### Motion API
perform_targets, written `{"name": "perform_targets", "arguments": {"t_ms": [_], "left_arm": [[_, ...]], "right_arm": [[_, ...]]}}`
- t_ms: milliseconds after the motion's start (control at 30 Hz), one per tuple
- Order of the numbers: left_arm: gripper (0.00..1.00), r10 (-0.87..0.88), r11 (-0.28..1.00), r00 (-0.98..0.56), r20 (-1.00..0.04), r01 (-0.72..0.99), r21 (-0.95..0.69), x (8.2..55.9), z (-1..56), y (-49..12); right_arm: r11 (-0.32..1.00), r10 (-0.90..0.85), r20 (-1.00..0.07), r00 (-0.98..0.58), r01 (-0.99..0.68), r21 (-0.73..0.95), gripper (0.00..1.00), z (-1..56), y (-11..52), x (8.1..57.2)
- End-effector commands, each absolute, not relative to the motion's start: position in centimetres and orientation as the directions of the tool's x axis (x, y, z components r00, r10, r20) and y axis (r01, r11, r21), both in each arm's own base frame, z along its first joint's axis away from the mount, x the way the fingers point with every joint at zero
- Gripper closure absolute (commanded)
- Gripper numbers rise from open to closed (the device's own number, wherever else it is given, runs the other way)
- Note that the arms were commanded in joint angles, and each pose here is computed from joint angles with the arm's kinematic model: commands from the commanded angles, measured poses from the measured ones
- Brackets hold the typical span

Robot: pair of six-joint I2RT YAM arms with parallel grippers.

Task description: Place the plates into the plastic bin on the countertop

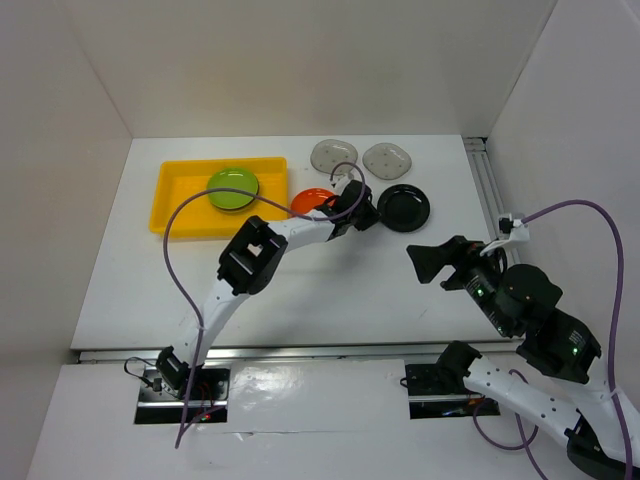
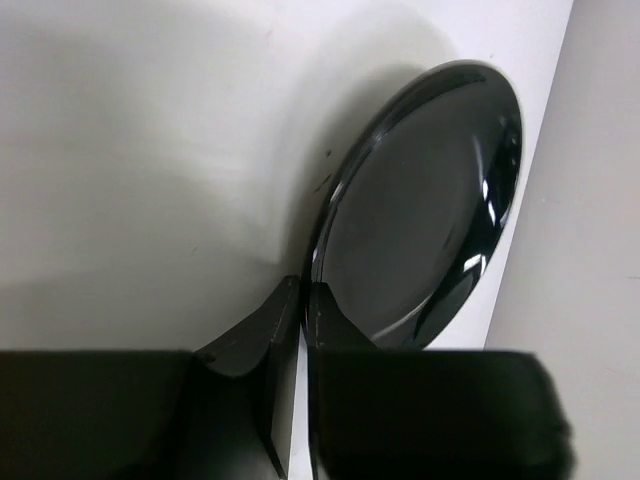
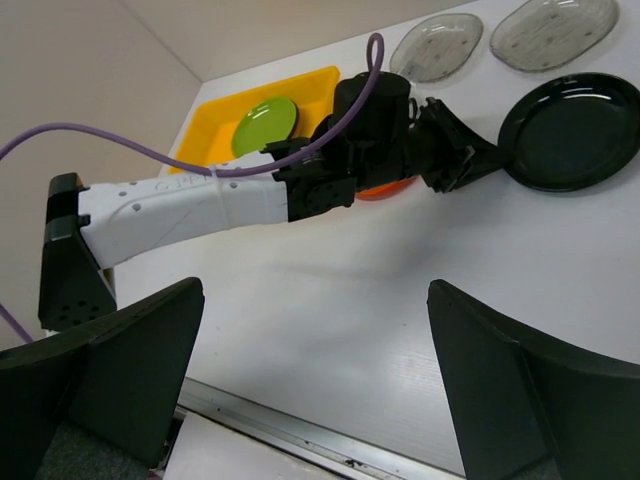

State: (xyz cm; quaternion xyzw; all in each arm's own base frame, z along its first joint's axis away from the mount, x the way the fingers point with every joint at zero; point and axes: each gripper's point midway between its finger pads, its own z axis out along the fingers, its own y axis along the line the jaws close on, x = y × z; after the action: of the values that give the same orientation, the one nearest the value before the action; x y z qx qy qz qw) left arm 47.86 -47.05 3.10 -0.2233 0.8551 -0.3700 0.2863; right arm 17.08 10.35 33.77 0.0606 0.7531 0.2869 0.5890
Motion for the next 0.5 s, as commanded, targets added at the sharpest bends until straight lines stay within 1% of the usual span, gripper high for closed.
{"name": "perform_targets", "arguments": {"t_ms": [0,33,100,133,167,200,267,300,333,367,400,433,467], "left_arm": [[0.85,-0.58,0.678,-0.752,-0.312,-0.234,-0.696,47.6,-0.5,-46.3],[0.85,-0.575,0.681,-0.76,-0.305,-0.237,-0.693,47.4,-1.0,-46.3],[0.92,-0.587,0.667,-0.748,-0.31,-0.23,-0.709,48.2,-0.3,-46.2],[0.98,-0.583,0.651,-0.754,-0.303,-0.211,-0.729,48.3,0.5,-46.8],[1.0,-0.586,0.64,-0.754,-0.296,-0.206,-0.74,48.7,0.8,-46.7],[1.0,-0.579,0.636,-0.763,-0.288,-0.201,-0.745,48.5,0.7,-46.8],[1.0,-0.58,0.606,-0.759,-0.296,-0.159,-0.779,48.8,2.7,-46.8],[1.0,-0.568,0.599,-0.765,-0.305,-0.129,-0.791,47.9,4.2,-46.3],[1.0,-0.576,0.576,-0.754,-0.315,-0.101,-0.811,47.9,5.8,-46.3],[1.0,-0.575,0.56,-0.742,-0.346,-0.048,-0.827,48.0,7.7,-46.4],[1.0,-0.576,0.555,-0.74,-0.347,-0.043,-0.831,47.6,8.7,-46.1],[1.0,-0.57,0.54,-0.735,-0.367,0.001,-0.842,47.3,11.4,-46.0],[1.0,-0.57,0.542,-0.724,-0.388,0.024,-0.84,47.5,12.7,-45.3]], "right_arm": [[0.788,0.471,-0.839,-0.272,-0.297,0.539,0.0,35.4,10.8,16.7],[0.78,0.476,-0.837,-0.271,-0.31,0.544,0.0,35.6,10.7,16.4],[0.778,0.473,-0.837,-0.277,-0.316,0.544,0.0,35.3,10.8,16.3],[0.777,0.473,-0.837,-0.277,-0.316,0.544,0.0,35.3,10.8,16.3],[0.777,0.473,-0.837,-0.277,-0.316,0.544,0.0,35.3,10.8,16.3],[0.777,0.473,-0.837,-0.277,-0.316,0.544,0.0,35.3,10.8,16.3],[0.785,0.469,-0.839,-0.277,-0.304,0.539,0.0,35.1,10.6,16.3],[0.785,0.469,-0.839,-0.277,-0.304,0.539,0.0,35.1,10.6,16.3],[0.789,0.463,-0.84,-0.283,-0.3,0.536,0.0,34.7,10.7,16.4],[0.789,0.463,-0.84,-0.283,-0.3,0.536,0.0,34.7,10.7,16.4],[0.792,0.466,-0.84,-0.278,-0.293,0.536,0.0,34.7,10.5,16.5],[0.788,0.472,-0.838,-0.272,-0.297,0.54,0.0,35.0,10.6,16.6],[0.792,0.466,-0.84,-0.278,-0.293,0.536,0.0,34.5,10.7,16.7]]}}
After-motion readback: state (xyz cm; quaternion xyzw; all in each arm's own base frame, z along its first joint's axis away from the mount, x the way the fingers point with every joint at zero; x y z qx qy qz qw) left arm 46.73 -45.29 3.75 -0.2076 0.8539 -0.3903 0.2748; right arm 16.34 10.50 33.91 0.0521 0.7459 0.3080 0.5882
